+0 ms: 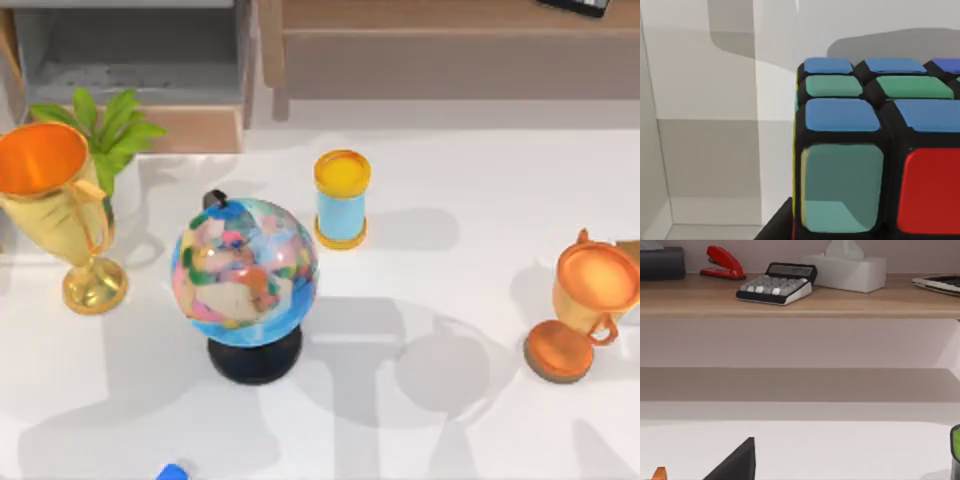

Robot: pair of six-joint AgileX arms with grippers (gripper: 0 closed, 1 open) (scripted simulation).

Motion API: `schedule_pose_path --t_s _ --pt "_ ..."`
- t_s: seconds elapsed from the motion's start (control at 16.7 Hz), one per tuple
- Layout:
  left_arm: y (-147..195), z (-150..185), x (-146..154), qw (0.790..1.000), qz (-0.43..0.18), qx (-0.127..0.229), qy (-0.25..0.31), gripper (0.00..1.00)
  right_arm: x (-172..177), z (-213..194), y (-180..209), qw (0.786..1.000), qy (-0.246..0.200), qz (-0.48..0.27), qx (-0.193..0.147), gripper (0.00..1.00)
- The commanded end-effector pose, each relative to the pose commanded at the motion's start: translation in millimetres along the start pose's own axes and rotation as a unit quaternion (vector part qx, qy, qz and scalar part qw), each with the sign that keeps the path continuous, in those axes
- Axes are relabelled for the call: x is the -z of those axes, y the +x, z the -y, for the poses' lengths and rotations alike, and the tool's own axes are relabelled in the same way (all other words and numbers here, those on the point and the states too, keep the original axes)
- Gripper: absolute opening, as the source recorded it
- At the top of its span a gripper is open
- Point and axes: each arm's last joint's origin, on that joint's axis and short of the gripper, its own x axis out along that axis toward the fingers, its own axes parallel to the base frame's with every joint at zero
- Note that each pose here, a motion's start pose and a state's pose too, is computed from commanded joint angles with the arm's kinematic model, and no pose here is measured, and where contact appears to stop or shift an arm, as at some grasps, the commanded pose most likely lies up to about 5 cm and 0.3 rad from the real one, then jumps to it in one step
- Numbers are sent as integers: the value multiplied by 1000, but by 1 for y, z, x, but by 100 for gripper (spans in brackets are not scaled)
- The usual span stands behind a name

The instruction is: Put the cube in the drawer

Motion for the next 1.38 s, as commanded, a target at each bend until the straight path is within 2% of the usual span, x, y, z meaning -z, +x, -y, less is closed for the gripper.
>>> schedule_pose_path --t_s 0.36,1.14,1.38 --pt "6 1 -1 1000 -10 5 1 0 0 0 0 1000 0 0 0 100" --pt "6 1 -1 1000 -10 5 1 98 0 0 0 1000 0 0 0 100" --pt "6 1 -1 1000 -10 5 1 100 0 0 0 1000 0 0 0 100"
